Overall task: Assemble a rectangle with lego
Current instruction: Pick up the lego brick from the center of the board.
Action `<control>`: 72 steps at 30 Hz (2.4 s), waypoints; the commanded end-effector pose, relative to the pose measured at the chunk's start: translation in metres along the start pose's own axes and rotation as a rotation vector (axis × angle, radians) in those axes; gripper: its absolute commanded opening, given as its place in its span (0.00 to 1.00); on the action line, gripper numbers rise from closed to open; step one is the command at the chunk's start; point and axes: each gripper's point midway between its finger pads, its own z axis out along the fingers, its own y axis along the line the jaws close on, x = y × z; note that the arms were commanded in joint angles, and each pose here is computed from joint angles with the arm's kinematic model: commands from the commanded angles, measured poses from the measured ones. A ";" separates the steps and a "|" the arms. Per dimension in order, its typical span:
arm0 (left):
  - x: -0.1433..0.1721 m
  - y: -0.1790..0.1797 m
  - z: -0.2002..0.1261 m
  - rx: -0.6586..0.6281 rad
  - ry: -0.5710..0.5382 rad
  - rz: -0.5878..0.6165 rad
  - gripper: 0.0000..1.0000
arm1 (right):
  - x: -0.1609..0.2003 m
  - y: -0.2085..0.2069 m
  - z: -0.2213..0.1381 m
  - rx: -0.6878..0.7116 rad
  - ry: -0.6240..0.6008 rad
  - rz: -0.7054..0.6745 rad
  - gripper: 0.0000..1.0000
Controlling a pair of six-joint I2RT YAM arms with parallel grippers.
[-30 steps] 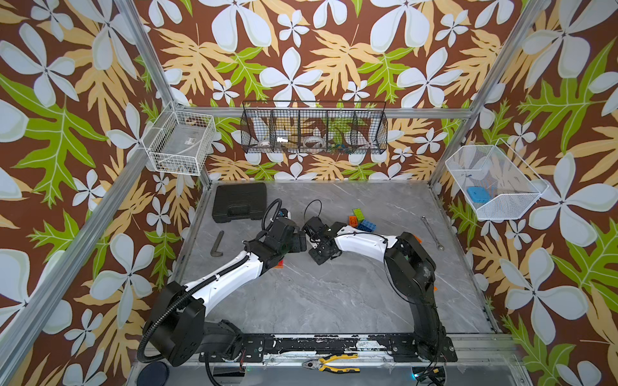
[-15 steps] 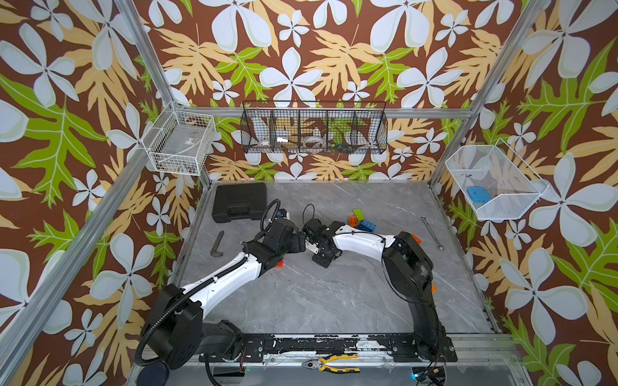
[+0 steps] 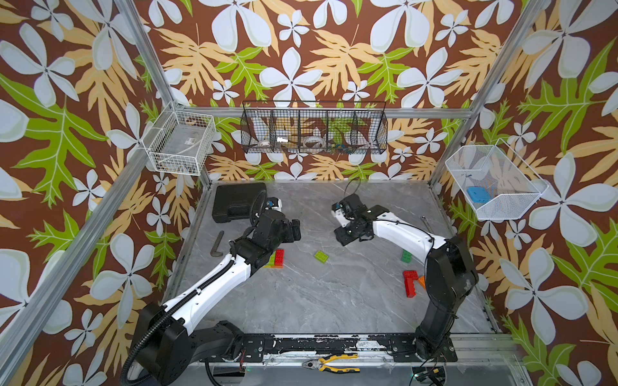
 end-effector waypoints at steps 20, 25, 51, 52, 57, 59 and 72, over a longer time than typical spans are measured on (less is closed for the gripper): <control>0.064 -0.037 0.034 0.079 0.139 0.062 0.90 | -0.065 -0.054 0.084 0.259 -0.024 0.223 0.51; 0.061 -0.038 0.033 0.081 0.134 0.062 0.89 | -0.058 -0.055 0.091 0.264 -0.004 0.230 0.48; 0.004 -0.037 -0.026 0.271 -0.195 0.169 0.87 | -0.038 0.082 -0.036 -0.634 -0.107 0.307 0.17; 0.003 -0.048 -0.037 0.317 -0.245 0.210 0.87 | -0.036 0.091 -0.050 -0.715 -0.112 0.327 0.17; 0.026 -0.090 -0.063 0.579 -0.297 0.246 0.95 | -0.023 0.118 -0.116 -0.996 -0.137 0.417 0.17; 0.033 -0.102 -0.068 0.658 -0.304 0.234 1.00 | -0.018 0.125 -0.134 -1.059 -0.130 0.429 0.17; 0.025 -0.146 -0.083 0.875 -0.471 0.314 0.84 | 0.015 0.145 -0.175 -1.168 -0.045 0.394 0.17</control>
